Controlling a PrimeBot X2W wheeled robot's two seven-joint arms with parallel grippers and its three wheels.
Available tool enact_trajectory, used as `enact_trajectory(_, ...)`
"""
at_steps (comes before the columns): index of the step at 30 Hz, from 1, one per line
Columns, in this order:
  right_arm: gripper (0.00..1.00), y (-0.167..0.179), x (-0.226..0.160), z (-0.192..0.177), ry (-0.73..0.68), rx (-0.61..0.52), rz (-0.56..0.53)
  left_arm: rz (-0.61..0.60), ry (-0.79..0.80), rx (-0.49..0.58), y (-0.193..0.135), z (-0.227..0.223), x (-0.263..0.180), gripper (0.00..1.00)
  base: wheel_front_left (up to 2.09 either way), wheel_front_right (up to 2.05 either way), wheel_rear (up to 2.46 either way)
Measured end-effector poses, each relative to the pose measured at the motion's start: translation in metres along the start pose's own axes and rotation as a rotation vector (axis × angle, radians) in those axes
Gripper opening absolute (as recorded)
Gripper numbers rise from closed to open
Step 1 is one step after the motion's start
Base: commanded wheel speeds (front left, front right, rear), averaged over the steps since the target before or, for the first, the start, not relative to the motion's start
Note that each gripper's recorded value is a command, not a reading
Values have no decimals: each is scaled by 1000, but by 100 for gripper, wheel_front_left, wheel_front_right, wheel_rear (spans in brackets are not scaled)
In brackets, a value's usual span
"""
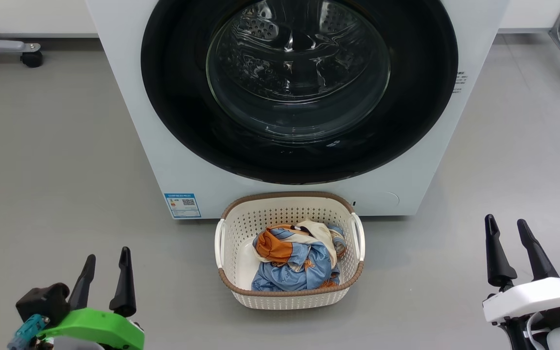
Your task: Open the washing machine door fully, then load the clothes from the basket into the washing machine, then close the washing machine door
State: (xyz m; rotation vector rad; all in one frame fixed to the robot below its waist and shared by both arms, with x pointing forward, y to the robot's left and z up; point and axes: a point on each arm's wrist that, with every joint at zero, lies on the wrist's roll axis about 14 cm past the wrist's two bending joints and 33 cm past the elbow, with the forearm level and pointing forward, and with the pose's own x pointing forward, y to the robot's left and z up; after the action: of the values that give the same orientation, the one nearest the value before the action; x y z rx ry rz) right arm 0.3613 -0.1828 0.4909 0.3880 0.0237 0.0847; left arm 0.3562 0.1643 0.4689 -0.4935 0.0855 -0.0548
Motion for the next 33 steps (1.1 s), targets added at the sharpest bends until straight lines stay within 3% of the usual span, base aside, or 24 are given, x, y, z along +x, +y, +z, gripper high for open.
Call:
enact_trajectory(8,100,6,0,0,-11,-113,31,-54,-26,171,-10,6,1,100,0,0,0)
enact_trajectory(22,100,15,0,1,-27,-312,96,-106,-21,359,-18,-2,-5,100,0,0,0)
enact_trajectory(33,100,2,-8,-13,12,-260,39,-102,-20,362,-17,-3,-5,100,0,0,0)
